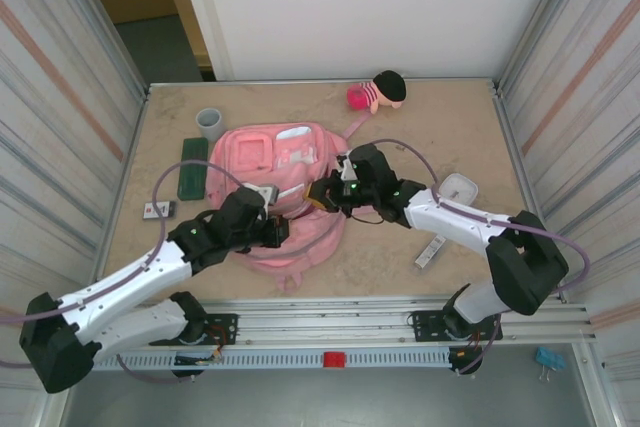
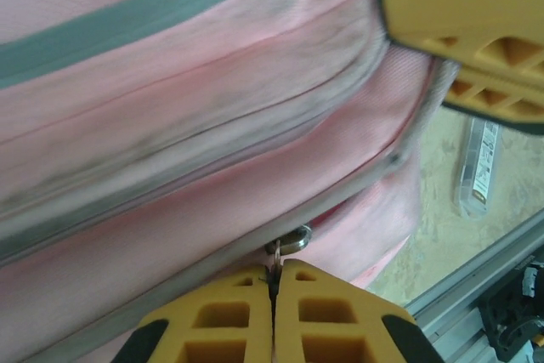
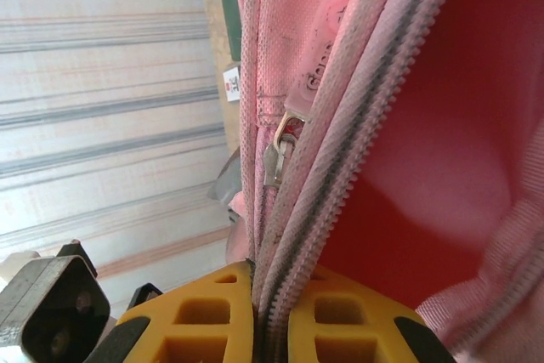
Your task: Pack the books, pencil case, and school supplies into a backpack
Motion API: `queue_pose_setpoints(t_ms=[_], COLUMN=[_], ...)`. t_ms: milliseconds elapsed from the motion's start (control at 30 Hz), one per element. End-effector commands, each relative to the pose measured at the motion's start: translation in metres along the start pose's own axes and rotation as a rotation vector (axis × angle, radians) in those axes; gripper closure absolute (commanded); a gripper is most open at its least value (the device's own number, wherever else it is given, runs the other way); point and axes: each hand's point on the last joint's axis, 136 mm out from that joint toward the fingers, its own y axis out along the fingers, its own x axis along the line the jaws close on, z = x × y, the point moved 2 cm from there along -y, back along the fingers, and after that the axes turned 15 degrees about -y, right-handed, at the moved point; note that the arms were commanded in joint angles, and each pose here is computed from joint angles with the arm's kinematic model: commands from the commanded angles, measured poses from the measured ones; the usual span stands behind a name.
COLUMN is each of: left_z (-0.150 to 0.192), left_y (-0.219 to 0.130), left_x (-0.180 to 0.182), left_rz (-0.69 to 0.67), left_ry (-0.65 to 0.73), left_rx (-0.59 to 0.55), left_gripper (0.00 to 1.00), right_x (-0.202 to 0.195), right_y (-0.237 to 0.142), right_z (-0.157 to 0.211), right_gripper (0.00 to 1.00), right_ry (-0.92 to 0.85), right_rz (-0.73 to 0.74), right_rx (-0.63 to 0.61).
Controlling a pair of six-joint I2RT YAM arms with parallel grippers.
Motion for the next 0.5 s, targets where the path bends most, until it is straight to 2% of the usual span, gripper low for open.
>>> queue_pose_setpoints(t_ms=[0,167,200,267,333,400,467], left_z=[-0.001,0.000,0.000,-0.004,-0.009,-0.013,-0.016], left_y=[-0.013,-0.014,-0.013,-0.010,-0.010,-0.010,-0.011], left_x=[0.034,0.028,0.021,0.003,-0.012,-0.021,-0.028], left_rz=[-0.134,-0.055,-0.016,0.085,0.159,0.195,0.216], left_ry=[0.007,0.027,0.030,0.030,0.032,0.037,0.049], left_rx=[-0.066,-0.085,-0.087,-0.098,-0.112,-0.121,-0.126], left_gripper=[1.00,1.00,1.00,1.00,1.00,1.00,1.00], right_x=[0.017,0.018,0.020,0.025,0.029,0.031,0.029], right_y=[-0.032,-0.041,-0.041,-0.038,-0.031,-0.022,-0.012], right_z=[-0.018,-0.022,-0.022,-0.020,-0.015,-0.009,-0.003], right_gripper=[1.00,0.98,0.93,0.75,0.63,0.57,0.54], right_ry=[-0.076,-0.072,-0.068,-0.051,-0.028,-0.003,0.021], right_rz=[-0.070,-0.081,-0.086,-0.099,-0.110,-0.116,-0.110], right_rx=[-0.028,-0.045,-0.051,-0.080,-0.108,-0.129,-0.147])
